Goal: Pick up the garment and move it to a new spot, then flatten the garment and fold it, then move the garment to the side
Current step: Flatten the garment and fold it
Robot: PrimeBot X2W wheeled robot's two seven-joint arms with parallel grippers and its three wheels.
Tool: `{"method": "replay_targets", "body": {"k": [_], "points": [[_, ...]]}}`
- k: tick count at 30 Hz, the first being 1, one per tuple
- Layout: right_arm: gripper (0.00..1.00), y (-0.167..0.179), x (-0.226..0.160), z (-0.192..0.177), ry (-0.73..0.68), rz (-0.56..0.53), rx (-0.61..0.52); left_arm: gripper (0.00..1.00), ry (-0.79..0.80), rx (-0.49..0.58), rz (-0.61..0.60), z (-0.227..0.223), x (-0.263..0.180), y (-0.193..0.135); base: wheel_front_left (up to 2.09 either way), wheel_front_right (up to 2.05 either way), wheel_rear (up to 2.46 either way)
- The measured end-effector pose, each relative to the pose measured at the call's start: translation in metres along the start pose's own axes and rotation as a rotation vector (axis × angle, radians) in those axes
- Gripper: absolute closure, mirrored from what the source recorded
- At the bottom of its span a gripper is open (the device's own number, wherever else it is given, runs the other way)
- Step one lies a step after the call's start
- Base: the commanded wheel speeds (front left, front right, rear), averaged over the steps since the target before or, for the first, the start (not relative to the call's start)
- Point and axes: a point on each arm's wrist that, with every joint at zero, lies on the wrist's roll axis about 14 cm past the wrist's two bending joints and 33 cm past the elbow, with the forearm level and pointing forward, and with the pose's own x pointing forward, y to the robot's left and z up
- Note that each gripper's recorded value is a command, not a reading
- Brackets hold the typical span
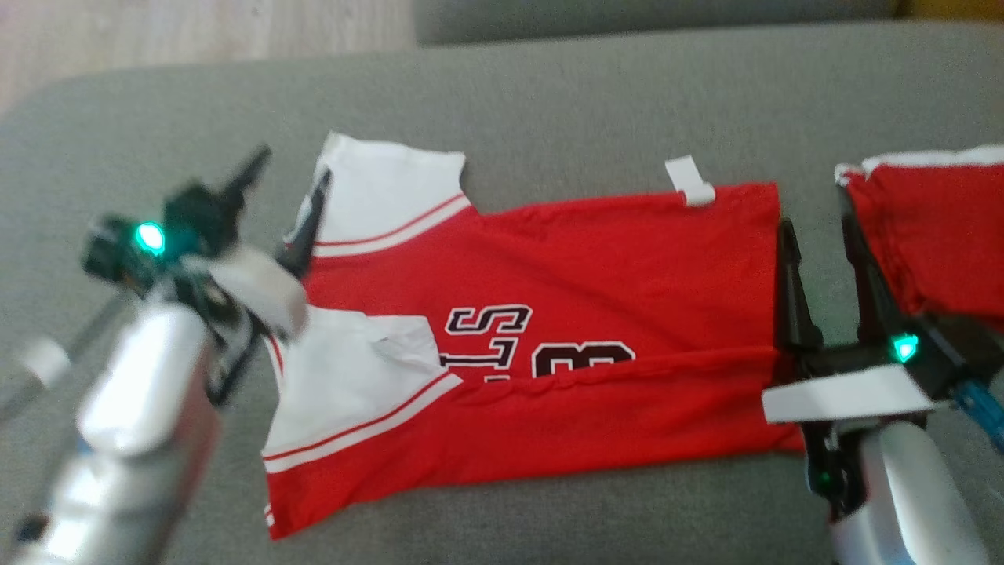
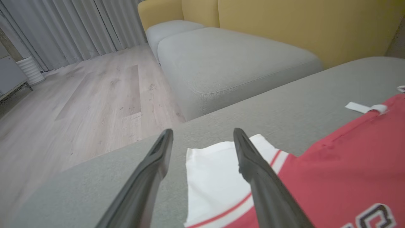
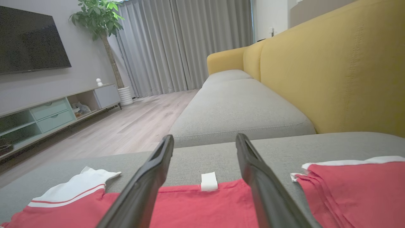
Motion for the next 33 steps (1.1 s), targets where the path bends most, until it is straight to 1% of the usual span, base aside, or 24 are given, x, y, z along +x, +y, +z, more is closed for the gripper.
{"method": "replay_targets", "body": {"k": [2, 5, 8, 10, 13, 20, 23, 26, 33], "points": [[0.0, 0.001, 0.009, -0.005, 0.009, 0.01, -0.004, 0.0, 0.068, 0.041, -0.005, -0.007, 0.019, 0.015, 0.0, 0.0, 0.0], [0.0, 0.002, 0.021, -0.012, 0.02, 0.023, -0.016, 0.0, 0.203, 0.054, 0.005, -0.029, 0.042, 0.034, 0.0, 0.0, 0.0], [0.0, -0.004, 0.028, -0.015, 0.022, 0.016, -0.023, 0.0, 0.325, 0.043, -0.035, -0.054, 0.059, 0.032, 0.0, 0.0, 0.0], [0.0, -0.01, 0.029, -0.016, 0.026, 0.002, -0.028, 0.0, 0.373, 0.035, -0.064, -0.066, 0.067, 0.026, 0.0, 0.0, 0.0], [0.0, -0.019, 0.026, -0.024, 0.047, -0.022, -0.033, 0.0, 0.421, 0.043, -0.096, -0.078, 0.078, 0.023, 0.0, 0.0, 0.0], [0.0, -0.031, 0.028, -0.031, 0.062, -0.047, -0.043, 0.0, 0.494, 0.049, -0.12, -0.095, 0.097, 0.027, 0.0, 0.0, 0.0], [0.0, -0.035, 0.029, -0.034, 0.066, -0.058, -0.038, 0.0, 0.501, 0.028, -0.129, -0.098, 0.106, 0.025, 0.0, 0.0, 0.0], [0.0, -0.038, 0.03, -0.035, 0.068, -0.065, -0.037, 0.0, 0.523, 0.043, -0.138, -0.103, 0.113, 0.024, 0.0, 0.0, 0.0], [0.0, -0.045, 0.026, -0.035, 0.072, -0.085, -0.035, 0.0, 0.626, 0.014, -0.167, -0.119, 0.112, 0.015, 0.0, 0.0, 0.0]]}}
